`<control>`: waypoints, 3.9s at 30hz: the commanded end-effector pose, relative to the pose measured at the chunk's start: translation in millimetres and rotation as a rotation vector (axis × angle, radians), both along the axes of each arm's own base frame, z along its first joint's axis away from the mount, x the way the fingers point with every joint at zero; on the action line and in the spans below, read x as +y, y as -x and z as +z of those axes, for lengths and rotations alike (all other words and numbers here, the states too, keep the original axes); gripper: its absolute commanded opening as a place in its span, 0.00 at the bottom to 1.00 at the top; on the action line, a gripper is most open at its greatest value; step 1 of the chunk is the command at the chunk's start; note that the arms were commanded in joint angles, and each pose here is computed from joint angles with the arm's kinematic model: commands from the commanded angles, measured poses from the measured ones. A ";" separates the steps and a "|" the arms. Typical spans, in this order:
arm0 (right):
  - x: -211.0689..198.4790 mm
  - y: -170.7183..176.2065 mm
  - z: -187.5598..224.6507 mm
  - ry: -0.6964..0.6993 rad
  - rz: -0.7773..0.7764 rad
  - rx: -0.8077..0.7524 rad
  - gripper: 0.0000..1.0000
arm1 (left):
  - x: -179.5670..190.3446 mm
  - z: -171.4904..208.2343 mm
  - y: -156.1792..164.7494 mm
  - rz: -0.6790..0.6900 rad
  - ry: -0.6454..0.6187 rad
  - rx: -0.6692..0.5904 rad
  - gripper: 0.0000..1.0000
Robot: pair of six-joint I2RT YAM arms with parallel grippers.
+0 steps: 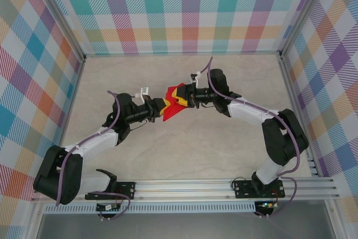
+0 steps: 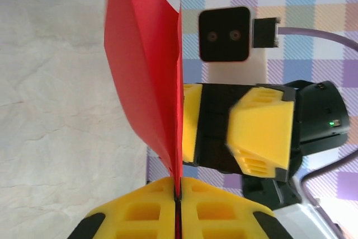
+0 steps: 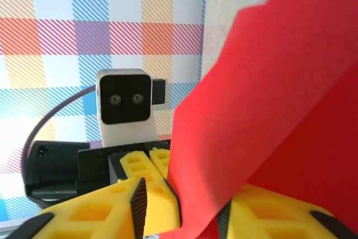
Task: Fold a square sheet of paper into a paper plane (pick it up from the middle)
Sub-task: Turn over the paper at the center of the table, then fold the wing for the fifth time at the center of the table.
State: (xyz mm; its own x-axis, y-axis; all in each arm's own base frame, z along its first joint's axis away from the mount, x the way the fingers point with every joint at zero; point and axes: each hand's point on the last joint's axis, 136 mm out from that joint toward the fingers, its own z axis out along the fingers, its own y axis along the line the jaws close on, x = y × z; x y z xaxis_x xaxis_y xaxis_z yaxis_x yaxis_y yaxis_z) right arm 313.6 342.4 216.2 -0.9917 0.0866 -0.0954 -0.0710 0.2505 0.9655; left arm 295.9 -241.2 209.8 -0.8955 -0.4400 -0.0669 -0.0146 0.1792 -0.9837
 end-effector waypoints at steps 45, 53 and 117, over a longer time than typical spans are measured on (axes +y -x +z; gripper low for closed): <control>-148.9 29.6 -93.4 0.800 -0.393 -0.021 0.88 | -0.5 -133.3 -34.3 -0.236 -1.481 0.049 0.51; -91.5 28.6 -102.6 0.715 -0.276 -0.026 0.85 | 26.4 -74.3 -39.6 -0.084 -1.097 0.046 0.69; 48.2 52.1 -200.9 0.791 0.217 -0.049 0.59 | 187.8 -116.0 -16.6 0.283 -0.865 0.356 0.89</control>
